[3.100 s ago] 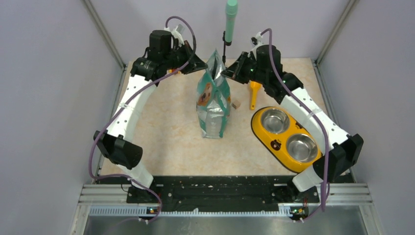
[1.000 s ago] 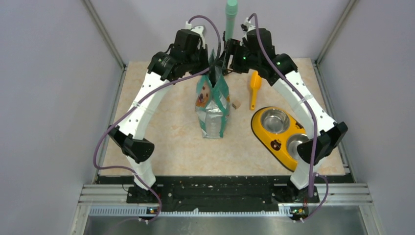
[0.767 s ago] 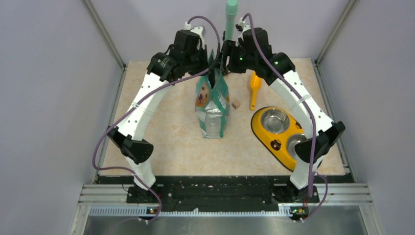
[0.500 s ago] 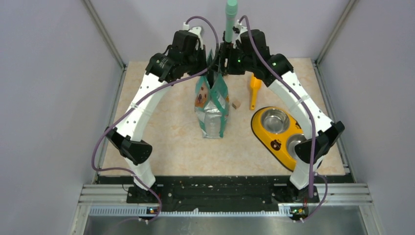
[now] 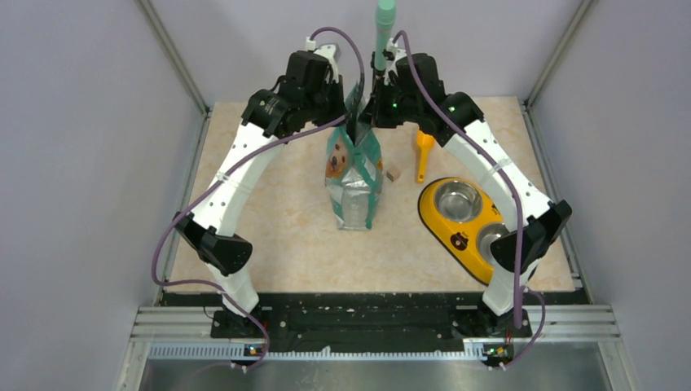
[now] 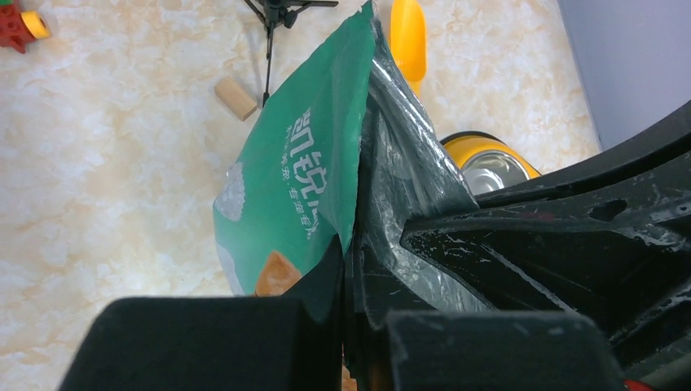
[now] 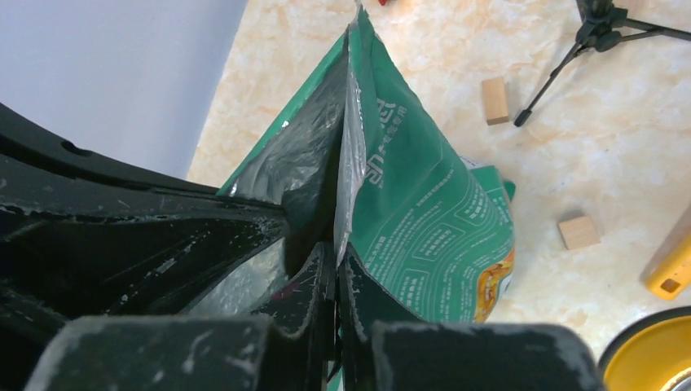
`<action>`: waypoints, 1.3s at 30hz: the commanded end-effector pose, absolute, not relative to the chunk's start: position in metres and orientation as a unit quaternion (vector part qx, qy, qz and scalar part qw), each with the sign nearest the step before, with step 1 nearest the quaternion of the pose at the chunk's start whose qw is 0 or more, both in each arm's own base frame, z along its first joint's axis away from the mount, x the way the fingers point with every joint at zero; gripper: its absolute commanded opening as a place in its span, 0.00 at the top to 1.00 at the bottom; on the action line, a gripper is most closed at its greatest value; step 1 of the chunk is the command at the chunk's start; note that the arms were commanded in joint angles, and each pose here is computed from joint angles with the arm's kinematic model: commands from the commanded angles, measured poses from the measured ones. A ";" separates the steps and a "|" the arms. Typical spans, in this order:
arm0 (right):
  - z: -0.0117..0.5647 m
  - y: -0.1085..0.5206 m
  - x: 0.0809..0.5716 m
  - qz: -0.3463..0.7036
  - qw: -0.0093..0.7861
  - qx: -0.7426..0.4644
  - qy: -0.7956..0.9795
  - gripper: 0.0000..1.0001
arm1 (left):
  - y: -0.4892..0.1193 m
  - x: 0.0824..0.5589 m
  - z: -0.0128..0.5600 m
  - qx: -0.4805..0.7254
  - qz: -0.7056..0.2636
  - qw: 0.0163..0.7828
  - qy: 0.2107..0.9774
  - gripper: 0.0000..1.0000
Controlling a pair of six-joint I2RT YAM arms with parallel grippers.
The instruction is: Serve the pet food
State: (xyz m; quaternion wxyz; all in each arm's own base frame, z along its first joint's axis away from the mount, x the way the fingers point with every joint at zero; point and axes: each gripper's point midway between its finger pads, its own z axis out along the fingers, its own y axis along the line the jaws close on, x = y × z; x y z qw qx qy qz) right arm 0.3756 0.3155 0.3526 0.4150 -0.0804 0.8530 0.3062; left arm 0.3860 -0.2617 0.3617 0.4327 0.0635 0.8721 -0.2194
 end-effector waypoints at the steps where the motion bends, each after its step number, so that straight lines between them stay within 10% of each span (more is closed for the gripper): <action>1: 0.380 0.318 0.375 0.319 0.448 -0.081 0.831 1.00 | -0.239 0.380 0.410 0.062 -0.234 0.493 0.836 1.00; 16: 0.482 0.400 0.346 0.612 0.452 -0.127 0.637 1.00 | -0.107 0.419 0.480 -0.020 -0.203 0.597 0.776 1.00; 24: 0.505 0.405 0.342 0.653 0.458 -0.135 0.588 1.00 | -0.143 0.386 0.553 0.053 -0.314 0.641 0.698 1.00; 39: 0.292 0.318 0.319 0.454 0.407 -0.010 0.793 1.00 | -0.293 0.304 0.393 0.207 -0.434 0.391 0.785 1.00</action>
